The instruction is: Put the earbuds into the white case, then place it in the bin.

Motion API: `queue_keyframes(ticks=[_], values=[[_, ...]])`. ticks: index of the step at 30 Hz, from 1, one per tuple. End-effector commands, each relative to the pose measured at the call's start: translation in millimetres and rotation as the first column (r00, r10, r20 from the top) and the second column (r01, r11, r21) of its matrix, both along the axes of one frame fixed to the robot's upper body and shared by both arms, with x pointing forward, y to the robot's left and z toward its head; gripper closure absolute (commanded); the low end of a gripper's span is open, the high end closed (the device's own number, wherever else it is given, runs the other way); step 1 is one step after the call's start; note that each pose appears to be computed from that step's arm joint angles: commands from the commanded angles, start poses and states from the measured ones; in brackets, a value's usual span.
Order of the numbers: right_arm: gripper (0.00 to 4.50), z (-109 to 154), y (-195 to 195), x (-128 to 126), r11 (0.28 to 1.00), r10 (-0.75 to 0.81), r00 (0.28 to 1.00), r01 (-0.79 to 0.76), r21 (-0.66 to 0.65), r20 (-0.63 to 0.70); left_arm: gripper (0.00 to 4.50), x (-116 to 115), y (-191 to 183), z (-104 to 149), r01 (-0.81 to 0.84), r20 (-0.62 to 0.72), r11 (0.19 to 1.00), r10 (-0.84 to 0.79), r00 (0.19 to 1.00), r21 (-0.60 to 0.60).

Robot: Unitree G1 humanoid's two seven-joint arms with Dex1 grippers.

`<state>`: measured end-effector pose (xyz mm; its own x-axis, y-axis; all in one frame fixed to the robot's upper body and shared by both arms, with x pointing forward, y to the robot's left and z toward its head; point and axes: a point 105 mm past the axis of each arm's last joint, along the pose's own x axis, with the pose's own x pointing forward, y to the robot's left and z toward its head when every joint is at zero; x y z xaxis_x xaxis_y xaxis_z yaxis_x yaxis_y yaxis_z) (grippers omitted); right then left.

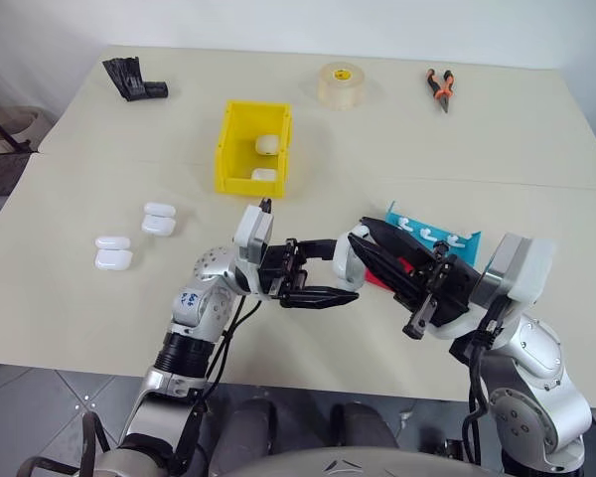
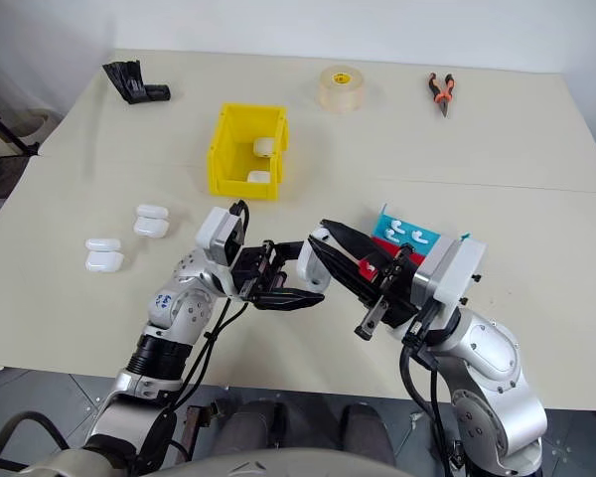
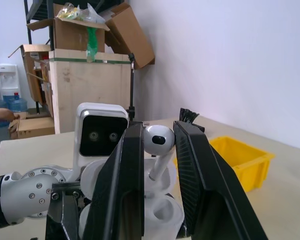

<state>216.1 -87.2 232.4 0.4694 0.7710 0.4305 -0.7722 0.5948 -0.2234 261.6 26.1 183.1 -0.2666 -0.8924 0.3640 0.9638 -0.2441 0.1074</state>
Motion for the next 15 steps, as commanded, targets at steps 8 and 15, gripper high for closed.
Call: queue_keyframes(ticks=[8, 15], values=[[3.98, -7.4, -9.5, 2.2, 1.0, -0.029, 1.0, 0.029, 0.0, 0.006, 1.68, -2.2, -0.8, 10.4, -0.001, 0.039, 0.999, 0.002, 0.999, -0.038], [3.98, -15.1, -7.7, 3.3, 1.0, -0.006, 1.0, 0.006, -0.013, -0.018, 1.68, -0.8, -3.2, 11.5, -0.013, 0.044, 0.999, 0.015, 0.999, -0.052]])
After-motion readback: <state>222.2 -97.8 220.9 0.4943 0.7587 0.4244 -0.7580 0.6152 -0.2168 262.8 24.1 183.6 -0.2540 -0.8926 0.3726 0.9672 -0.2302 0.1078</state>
